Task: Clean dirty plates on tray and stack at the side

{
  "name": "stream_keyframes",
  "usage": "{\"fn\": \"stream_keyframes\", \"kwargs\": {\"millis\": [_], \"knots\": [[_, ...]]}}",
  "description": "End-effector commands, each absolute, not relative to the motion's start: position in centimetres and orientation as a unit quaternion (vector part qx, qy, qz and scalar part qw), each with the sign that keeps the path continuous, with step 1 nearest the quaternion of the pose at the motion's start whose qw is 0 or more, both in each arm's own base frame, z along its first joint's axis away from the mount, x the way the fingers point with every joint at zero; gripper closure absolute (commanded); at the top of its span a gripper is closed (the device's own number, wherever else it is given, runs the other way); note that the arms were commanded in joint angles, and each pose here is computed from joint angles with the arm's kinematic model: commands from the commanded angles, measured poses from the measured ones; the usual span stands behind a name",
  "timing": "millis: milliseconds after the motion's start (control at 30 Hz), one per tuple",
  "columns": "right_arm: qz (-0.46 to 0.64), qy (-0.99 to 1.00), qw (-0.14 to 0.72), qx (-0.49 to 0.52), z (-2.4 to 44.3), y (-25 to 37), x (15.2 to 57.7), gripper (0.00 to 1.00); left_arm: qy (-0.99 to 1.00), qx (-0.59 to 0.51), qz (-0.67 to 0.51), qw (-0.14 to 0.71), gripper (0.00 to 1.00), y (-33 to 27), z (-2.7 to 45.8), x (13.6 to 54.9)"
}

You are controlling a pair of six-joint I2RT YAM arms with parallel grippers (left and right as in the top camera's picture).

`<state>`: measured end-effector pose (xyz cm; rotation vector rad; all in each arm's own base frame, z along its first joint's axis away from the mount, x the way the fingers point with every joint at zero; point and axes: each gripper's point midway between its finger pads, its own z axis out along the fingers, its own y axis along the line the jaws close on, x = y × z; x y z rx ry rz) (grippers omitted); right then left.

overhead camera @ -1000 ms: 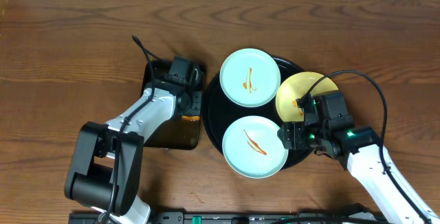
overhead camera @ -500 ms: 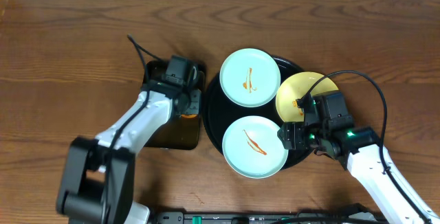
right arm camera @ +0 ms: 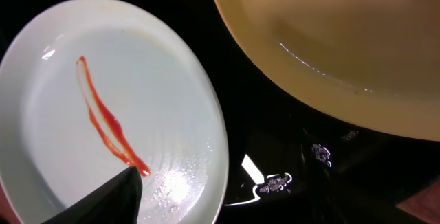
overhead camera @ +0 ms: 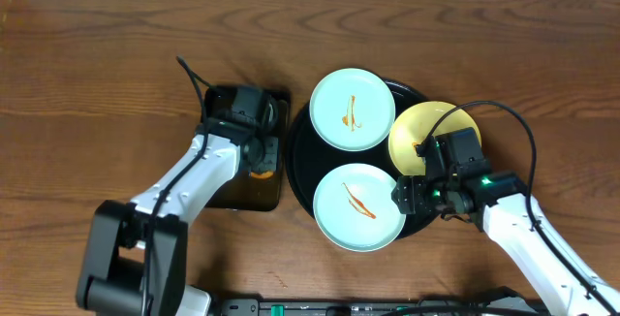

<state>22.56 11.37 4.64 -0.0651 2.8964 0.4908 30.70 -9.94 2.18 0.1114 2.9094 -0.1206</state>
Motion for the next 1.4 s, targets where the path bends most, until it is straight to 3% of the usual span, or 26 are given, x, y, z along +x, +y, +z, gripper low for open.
{"fn": "stream_keyframes", "kwargs": {"millis": [0, 100, 300, 433, 567, 633, 1100, 1367], "knots": [[0.167, 0.982, 0.088, -0.022, 4.3, 11.8, 22.6, 0.29, 0.995, 0.033, -0.029, 0.089, 0.84, -9.5, 0.6, 30.0], [0.171, 0.983, 0.064, -0.021, 3.3, 12.1, 22.2, 0.41, 0.995, 0.033, -0.028, 0.088, 0.62, -9.5, 0.5, 30.0], [0.169, 0.985, 0.014, -0.015, 1.2, 12.3, 21.2, 0.65, 0.995, 0.033, -0.029, 0.089, 0.60, -9.5, 0.5, 30.0], [0.172, 0.985, 0.015, -0.016, 0.9, 12.4, 21.5, 0.78, 0.995, 0.033, -0.029, 0.089, 0.69, -9.5, 0.5, 30.0], [0.174, 0.984, 0.021, -0.017, 1.0, 12.5, 21.8, 0.89, 0.995, 0.033, -0.029, 0.089, 0.89, -9.5, 0.5, 30.1], [0.175, 0.984, 0.025, -0.017, 1.0, 12.6, 22.0, 0.98, 0.995, 0.033, -0.030, 0.092, 0.92, -9.5, 0.7, 30.1], [0.187, 0.980, 0.066, -0.024, 1.4, 13.2, 23.9, 0.99, 0.970, 0.024, -0.073, 0.231, 0.93, -10.3, 10.1, 32.4], [0.187, 0.980, 0.067, -0.025, 1.4, 13.2, 23.9, 0.99, 0.968, 0.024, -0.075, 0.238, 0.93, -10.3, 10.7, 32.3]]}}
